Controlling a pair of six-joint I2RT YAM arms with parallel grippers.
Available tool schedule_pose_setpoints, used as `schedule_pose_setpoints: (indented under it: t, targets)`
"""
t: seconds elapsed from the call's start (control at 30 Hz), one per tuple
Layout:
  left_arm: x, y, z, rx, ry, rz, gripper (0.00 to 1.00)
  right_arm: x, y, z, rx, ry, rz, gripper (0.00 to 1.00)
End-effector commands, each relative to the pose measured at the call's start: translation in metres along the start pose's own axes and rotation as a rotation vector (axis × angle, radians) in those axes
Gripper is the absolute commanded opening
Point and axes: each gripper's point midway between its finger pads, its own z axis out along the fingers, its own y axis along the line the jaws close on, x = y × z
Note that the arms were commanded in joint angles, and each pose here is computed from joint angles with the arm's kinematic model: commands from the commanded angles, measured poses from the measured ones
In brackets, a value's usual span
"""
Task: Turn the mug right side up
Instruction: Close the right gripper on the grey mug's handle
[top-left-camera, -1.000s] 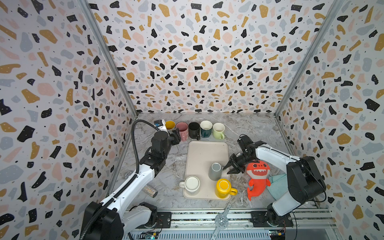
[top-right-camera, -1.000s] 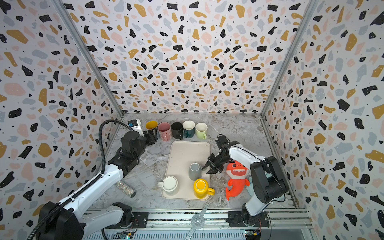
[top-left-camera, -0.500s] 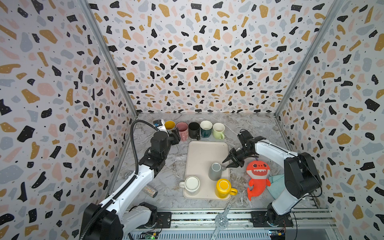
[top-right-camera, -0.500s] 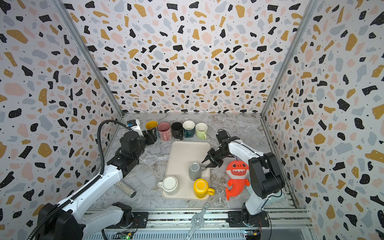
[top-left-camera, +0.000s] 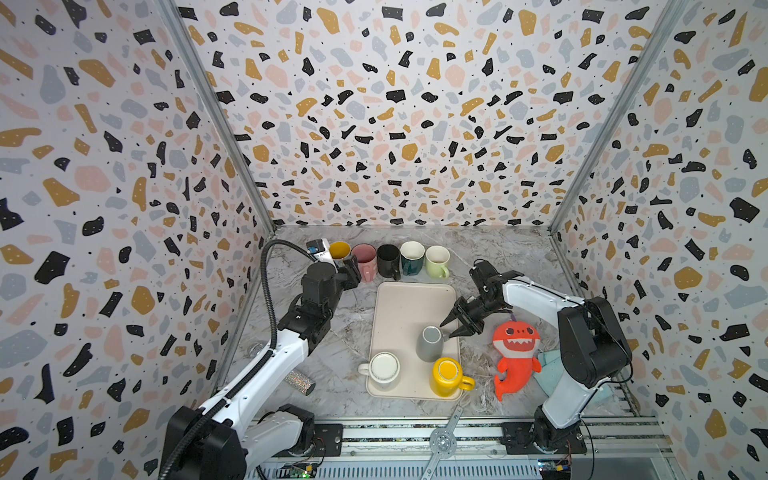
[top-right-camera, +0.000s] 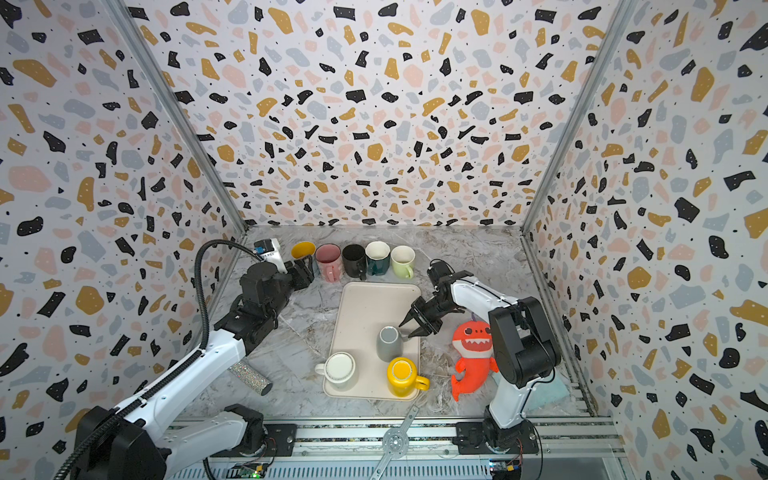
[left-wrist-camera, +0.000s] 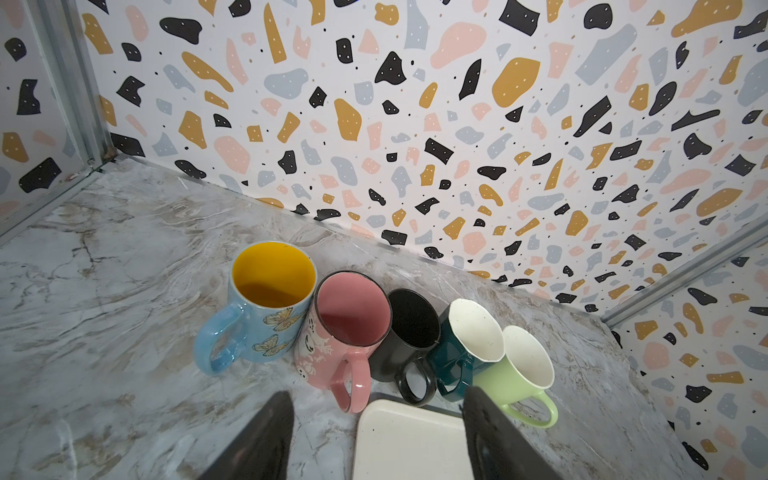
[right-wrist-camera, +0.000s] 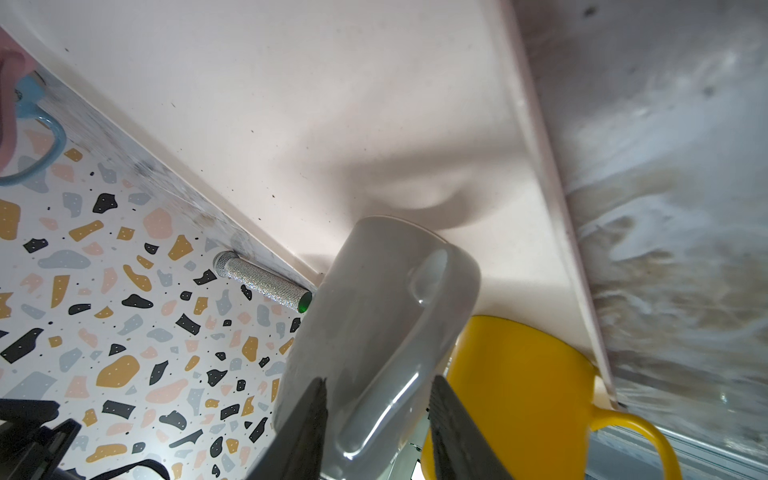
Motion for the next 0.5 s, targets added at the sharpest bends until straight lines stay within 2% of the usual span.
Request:
schedule_pose_setpoints:
  t: [0.0, 0.47]
  targets:
    - [-0.006, 0.001, -0.001, -0.002, -0.027, 0.006, 0.66, 0.01, -0.004, -0.001, 0.013, 0.03, -0.002, 0.44]
    - [-0.005, 0.003, 0.0, -0.011, -0.025, 0.018, 0.67, 0.007, 0.005, 0.014, 0.033, 0.081, -0.015, 0.46]
